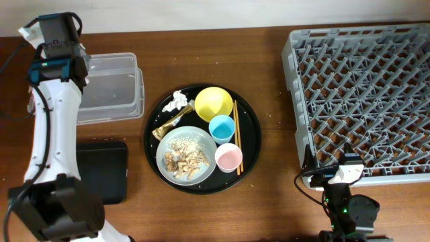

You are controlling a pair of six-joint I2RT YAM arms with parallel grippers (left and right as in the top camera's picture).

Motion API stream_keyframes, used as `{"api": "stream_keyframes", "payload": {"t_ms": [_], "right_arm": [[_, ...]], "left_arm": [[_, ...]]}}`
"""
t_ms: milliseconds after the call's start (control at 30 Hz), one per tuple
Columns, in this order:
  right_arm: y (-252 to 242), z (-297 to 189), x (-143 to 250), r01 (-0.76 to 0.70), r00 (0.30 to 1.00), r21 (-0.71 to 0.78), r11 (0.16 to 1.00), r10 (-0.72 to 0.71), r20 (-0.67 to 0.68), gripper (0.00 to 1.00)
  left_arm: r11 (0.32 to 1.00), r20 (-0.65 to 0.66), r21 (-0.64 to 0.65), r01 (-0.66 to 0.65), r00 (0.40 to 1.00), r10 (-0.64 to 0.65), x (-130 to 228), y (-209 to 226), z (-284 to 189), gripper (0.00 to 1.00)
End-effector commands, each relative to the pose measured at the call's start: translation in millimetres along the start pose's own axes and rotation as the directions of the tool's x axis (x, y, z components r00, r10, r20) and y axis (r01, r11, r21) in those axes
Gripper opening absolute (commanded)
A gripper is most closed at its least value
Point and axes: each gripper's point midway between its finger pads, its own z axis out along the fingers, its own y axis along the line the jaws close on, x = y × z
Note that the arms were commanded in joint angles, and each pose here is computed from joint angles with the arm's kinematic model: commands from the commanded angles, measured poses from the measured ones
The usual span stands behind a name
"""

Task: Sort waste into correct bins and load items into the dishwasher rack
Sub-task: 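Carry the foil wrapper with the left gripper into the clear bin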

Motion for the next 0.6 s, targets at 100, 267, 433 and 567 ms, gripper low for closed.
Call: {"api": "stream_keyframes", "payload": {"t_ms": [100,267,433,567], "right_arm": [[-2,0,3,0.002,1.000,0.011,1.000,-0.002,-0.005,0.98],[-2,0,3,0.002,1.000,0.011,1.000,-0.002,-0.005,0.98],[-2,0,3,0.002,1.000,0.011,1.000,-0.002,-0.005,0.98],[-2,0,3,0.002,1.000,0.011,1.000,-0.002,-0.005,0.98]], "left_arm": [[1.000,0.016,-0.008,0.022,1.000,-0.022,-2,-4,15,0.99],[0.910,-0.165,0.402,-0.103,0.969,0.183,40,-67,-7,0.93],[0.583,-0.225,0.803,-0.124,0.843,0.489,122,-150,-94,0.72],[0.666,-0.180,0.616,-0.421,0.748,0.639,186,-164,-99,0.62]]}}
